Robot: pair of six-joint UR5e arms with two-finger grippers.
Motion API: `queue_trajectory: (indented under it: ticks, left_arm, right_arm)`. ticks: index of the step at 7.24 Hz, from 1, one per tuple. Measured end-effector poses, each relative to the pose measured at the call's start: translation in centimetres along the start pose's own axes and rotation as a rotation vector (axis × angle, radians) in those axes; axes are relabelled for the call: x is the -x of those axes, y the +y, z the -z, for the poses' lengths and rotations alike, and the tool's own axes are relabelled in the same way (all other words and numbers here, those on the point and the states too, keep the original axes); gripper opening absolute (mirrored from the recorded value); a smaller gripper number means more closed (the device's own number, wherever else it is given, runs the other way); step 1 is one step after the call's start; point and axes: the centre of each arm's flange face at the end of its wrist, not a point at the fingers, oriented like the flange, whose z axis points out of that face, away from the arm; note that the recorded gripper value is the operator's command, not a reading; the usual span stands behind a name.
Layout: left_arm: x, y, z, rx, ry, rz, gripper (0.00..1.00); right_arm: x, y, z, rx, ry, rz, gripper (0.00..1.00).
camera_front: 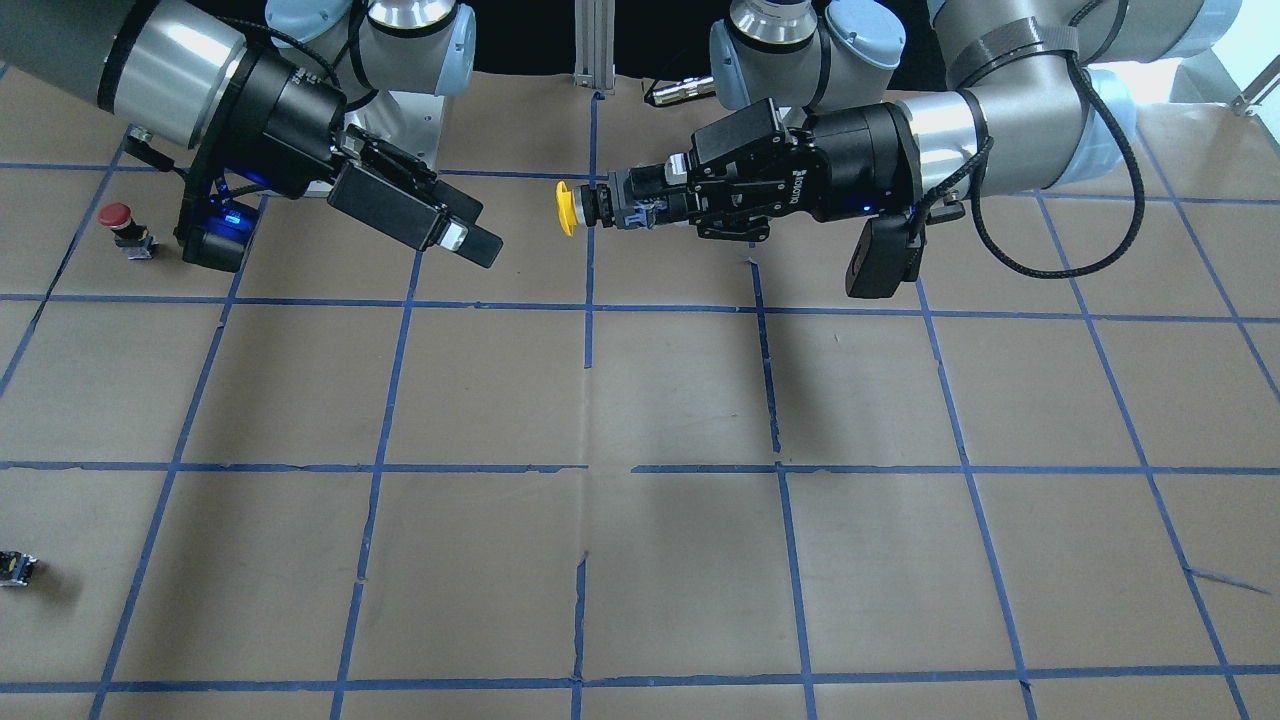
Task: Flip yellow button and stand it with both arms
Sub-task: 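Carry the yellow button up toward the right gripper while the right gripper approaches, then close the right gripper on the yellow button cap while the left gripper holds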
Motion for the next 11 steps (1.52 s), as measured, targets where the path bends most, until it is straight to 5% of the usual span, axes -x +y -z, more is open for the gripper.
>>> queue_trajectory:
  ticks: [7,11]
  left_arm:
    - [-0.2,-0.2,-0.1,-0.002,0.019,-0.002,0.28]
    - [-0.3,-0.1,-0.1,-0.002,0.018,-0.007,0.28]
  right_arm:
    - [0.0,2.5,-4.1,0.07,0.025,0.003,0.97]
    - [0.4,2.2,-3.8,0.105,-0.011,-0.02,0.73]
